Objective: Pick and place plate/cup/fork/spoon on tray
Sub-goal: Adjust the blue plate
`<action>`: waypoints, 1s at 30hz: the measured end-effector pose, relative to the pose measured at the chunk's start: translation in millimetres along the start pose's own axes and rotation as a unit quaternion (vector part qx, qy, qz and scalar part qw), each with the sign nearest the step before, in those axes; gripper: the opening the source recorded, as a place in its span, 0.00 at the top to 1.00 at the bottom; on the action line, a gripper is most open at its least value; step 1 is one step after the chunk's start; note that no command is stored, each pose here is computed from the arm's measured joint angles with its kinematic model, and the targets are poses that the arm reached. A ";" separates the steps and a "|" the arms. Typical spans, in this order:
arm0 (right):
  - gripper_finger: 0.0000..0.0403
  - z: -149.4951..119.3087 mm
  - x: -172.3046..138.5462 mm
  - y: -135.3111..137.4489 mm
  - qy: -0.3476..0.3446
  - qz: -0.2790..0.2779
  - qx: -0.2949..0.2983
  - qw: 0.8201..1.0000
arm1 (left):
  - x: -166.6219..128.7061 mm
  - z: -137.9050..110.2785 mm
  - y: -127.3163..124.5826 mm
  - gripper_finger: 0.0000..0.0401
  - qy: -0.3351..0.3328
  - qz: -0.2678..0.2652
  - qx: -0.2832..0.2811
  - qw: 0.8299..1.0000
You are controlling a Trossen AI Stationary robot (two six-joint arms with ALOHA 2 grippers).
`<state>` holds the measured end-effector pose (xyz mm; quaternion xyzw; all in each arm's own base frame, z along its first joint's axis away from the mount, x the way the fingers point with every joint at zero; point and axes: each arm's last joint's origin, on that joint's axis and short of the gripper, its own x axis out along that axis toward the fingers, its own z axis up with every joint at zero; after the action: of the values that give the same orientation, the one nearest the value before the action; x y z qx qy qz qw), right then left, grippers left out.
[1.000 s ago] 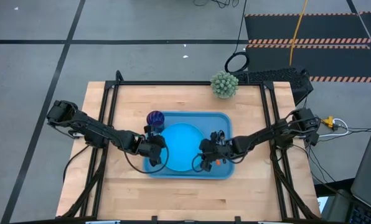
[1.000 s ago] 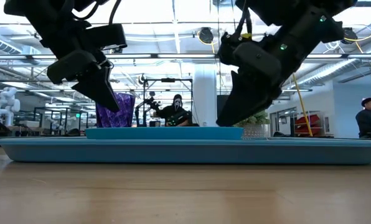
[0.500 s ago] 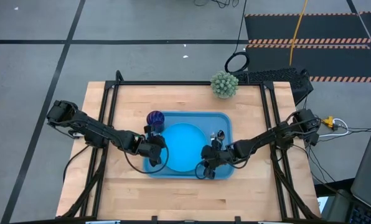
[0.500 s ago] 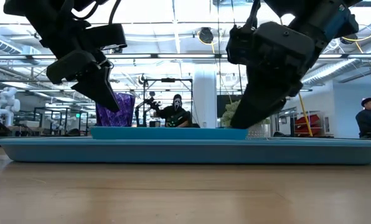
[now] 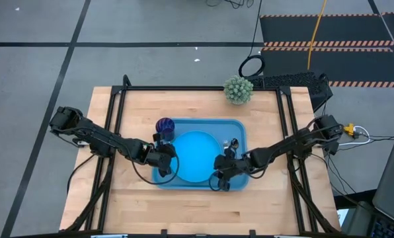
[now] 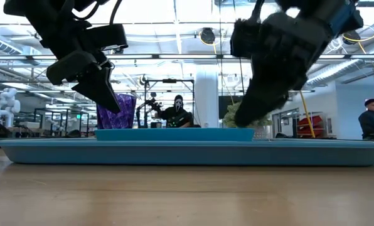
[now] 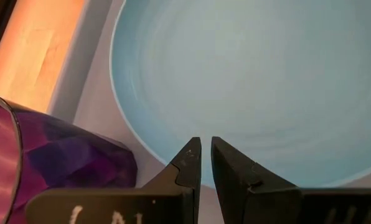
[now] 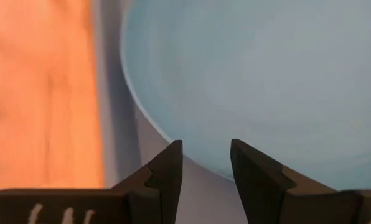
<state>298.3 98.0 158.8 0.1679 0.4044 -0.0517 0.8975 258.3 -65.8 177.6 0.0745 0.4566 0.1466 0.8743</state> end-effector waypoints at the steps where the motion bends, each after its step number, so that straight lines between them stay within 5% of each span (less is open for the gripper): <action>1: 0.68 2.6 -3.9 1.0 -0.009 0.004 -0.009 1.000 | 0.0 0.0 0.0 0.90 0.000 0.000 0.000 1.000; 6: 0.68 17.7 -30.9 4.8 -0.087 -0.017 -0.053 0.995 | 0.0 0.0 0.0 0.90 0.000 0.000 0.000 1.000; 14: 0.68 24.3 -41.9 -33.1 -0.075 -0.189 -0.091 0.975 | 0.0 1.1 0.0 0.90 -0.006 0.003 0.005 1.000; 22: 0.68 32.6 -30.5 -83.1 -0.085 -0.223 -0.085 0.967 | 0.1 1.5 -0.2 0.90 -0.008 0.003 0.005 1.000; 30: 0.68 35.4 -24.9 -126.1 -0.117 -0.144 -0.070 0.980 | 0.1 1.5 -0.2 0.90 -0.008 0.003 0.005 1.000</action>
<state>277.9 -33.5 166.4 0.0376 0.3188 -0.1708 0.9315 259.6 -65.9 178.3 0.0814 0.4501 0.1462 0.8772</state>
